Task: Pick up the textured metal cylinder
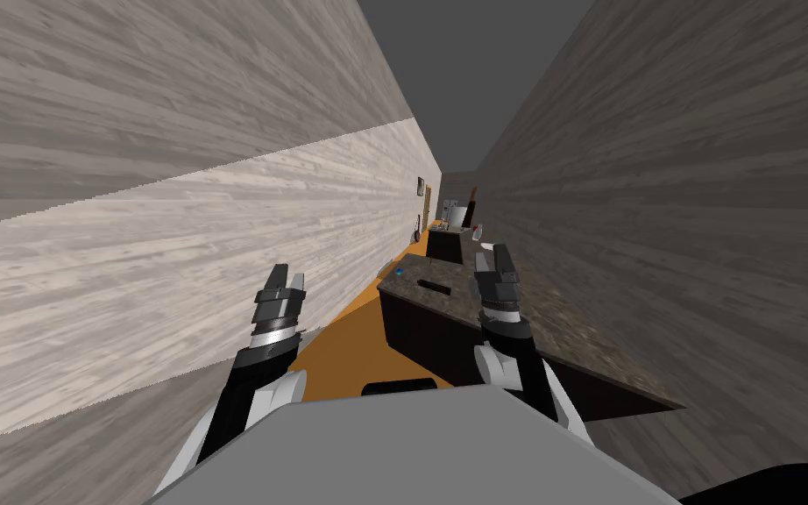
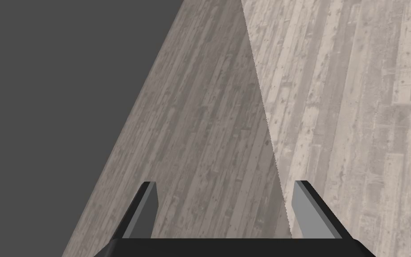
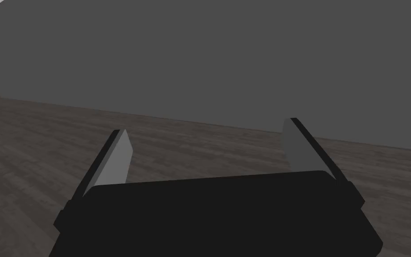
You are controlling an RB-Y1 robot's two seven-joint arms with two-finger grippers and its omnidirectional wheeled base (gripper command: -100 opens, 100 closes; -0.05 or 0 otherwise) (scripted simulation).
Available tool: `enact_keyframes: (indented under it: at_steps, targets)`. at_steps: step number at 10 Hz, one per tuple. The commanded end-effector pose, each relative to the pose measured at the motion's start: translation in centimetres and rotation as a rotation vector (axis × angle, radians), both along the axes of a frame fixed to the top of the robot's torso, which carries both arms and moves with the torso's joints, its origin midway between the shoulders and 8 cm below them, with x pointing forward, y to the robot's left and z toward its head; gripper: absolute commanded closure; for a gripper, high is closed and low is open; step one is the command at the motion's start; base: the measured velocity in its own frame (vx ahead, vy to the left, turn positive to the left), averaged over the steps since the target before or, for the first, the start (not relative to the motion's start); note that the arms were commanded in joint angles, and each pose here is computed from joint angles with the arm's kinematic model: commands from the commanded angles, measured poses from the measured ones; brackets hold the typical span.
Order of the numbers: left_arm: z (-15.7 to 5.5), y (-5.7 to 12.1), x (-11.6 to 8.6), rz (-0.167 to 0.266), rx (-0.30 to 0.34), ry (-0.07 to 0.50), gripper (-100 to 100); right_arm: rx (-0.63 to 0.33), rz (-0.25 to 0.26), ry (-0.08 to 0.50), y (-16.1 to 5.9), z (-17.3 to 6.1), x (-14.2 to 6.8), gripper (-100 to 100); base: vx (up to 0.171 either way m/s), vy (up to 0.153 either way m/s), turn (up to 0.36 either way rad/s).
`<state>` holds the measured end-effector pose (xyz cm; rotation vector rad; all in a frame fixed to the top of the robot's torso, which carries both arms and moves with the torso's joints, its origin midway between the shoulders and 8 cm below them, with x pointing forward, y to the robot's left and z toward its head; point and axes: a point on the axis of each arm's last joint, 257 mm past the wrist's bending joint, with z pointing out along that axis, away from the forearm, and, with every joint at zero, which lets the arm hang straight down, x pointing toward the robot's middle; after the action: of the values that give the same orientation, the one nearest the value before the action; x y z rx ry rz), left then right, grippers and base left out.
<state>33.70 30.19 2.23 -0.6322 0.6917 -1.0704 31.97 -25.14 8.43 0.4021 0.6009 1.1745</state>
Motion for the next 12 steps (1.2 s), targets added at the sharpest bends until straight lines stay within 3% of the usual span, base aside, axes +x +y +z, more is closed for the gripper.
enact_keyframes:
  at_steps: [1, 4, 6, 7, 8, 9, 12]
  targets:
    - [0.0, 0.0, 0.0, 0.000, 0.000, 0.000, 0, -0.057, 0.016, 0.028, 1.2, -1.2, 0.5, -100, -0.070, 0.040, 0.066]
    - [0.0, 0.0, 0.0, 0.000, 0.000, 0.000, 0, -0.163, 0.045, 0.098, 3.3, -4.6, 1.6, -100, -0.126, 0.104, 0.062]
    - [0.0, 0.0, 0.0, 0.000, 0.000, 0.000, 0, -0.256, 0.069, 0.168, 4.9, -8.3, 2.3, -100, -0.150, 0.109, 0.071]
    - [0.0, 0.0, 0.0, 0.000, 0.000, 0.000, 0, -0.257, 0.070, 0.168, 4.9, -8.3, 2.3, -100, -0.110, 0.072, 0.025]
    - [0.0, 0.0, 0.0, 0.000, 0.000, 0.000, 0, -0.309, 0.085, 0.208, 5.7, -10.5, 2.5, -100, -0.085, 0.064, 0.066]
    - [0.0, 0.0, 0.0, 0.000, 0.000, 0.000, 0, -0.309, 0.085, 0.208, 5.7, -10.5, 2.5, -100, -0.051, 0.048, 0.034]
    - [0.0, 0.0, 0.0, 0.000, 0.000, 0.000, 0, -0.471, 0.136, 0.324, 7.8, -17.4, 2.2, -100, -0.073, 0.095, 0.116]
